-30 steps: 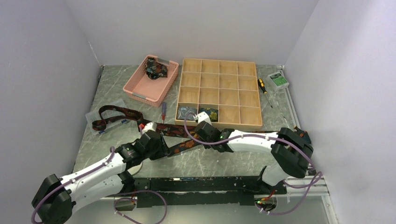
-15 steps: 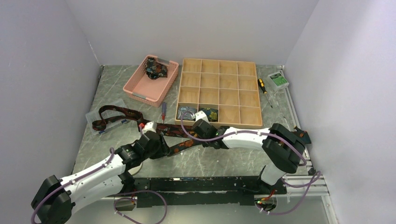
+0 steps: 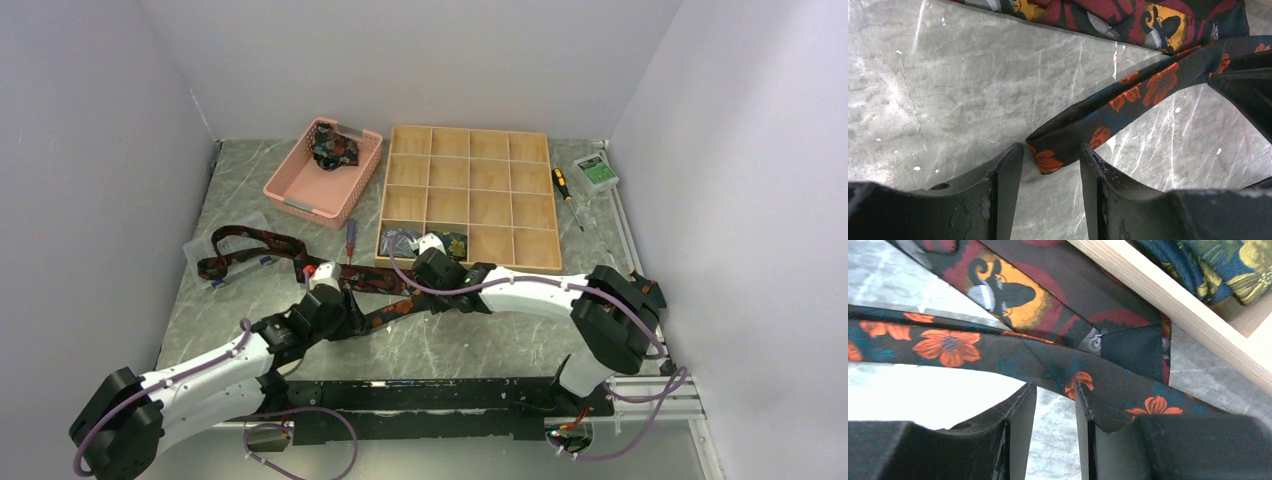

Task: Roll the ties
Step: Roll the tie at the center of the board.

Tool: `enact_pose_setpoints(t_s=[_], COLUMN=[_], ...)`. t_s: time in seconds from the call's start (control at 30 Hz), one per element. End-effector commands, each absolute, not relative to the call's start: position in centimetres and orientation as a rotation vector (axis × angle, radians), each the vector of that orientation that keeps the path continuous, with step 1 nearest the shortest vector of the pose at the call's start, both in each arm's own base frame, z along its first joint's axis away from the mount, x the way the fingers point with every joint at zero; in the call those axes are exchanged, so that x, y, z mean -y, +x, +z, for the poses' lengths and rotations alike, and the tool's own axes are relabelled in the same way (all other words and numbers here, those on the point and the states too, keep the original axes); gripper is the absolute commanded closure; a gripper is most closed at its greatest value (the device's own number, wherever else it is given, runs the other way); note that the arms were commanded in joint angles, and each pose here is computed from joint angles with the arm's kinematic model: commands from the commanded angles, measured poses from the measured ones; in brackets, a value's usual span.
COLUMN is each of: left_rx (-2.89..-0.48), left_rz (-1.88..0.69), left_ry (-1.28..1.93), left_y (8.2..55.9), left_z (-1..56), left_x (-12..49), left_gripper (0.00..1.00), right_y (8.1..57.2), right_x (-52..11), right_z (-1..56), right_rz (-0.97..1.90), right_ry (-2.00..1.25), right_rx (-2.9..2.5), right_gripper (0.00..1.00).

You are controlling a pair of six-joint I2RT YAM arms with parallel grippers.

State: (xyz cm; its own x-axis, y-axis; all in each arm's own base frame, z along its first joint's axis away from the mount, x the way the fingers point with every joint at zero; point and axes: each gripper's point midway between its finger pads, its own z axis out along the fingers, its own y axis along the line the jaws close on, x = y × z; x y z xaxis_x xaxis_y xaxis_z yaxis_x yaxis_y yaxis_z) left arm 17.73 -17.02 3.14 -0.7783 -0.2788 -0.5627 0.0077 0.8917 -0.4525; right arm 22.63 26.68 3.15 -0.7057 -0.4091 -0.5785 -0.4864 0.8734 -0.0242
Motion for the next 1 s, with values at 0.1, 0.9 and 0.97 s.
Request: enact_pose_setpoints(t_s=[0.1,0.9,0.97], left_rx=[-2.382,-2.409,-2.411], left_rz=[-0.593,-0.375,-0.353], left_ry=[-0.150,-0.277,-0.281], left_y=[18.0,19.4,19.6], left_z=[3.3,1.8,1.7], left_x=[17.3,15.2,15.1], left_gripper=[0.51,0.85,0.87], right_y=[22.4,22.1,22.3], right_x=[-28.9,-30.0,-29.5], right_z=[8.6,0.8,0.3], right_rz=[0.373,0.526,0.515], right_ry=[-0.615,-0.471,-0.443], right_rx=[-2.379,-2.615,-2.628], right_gripper=[0.61,0.83,0.83])
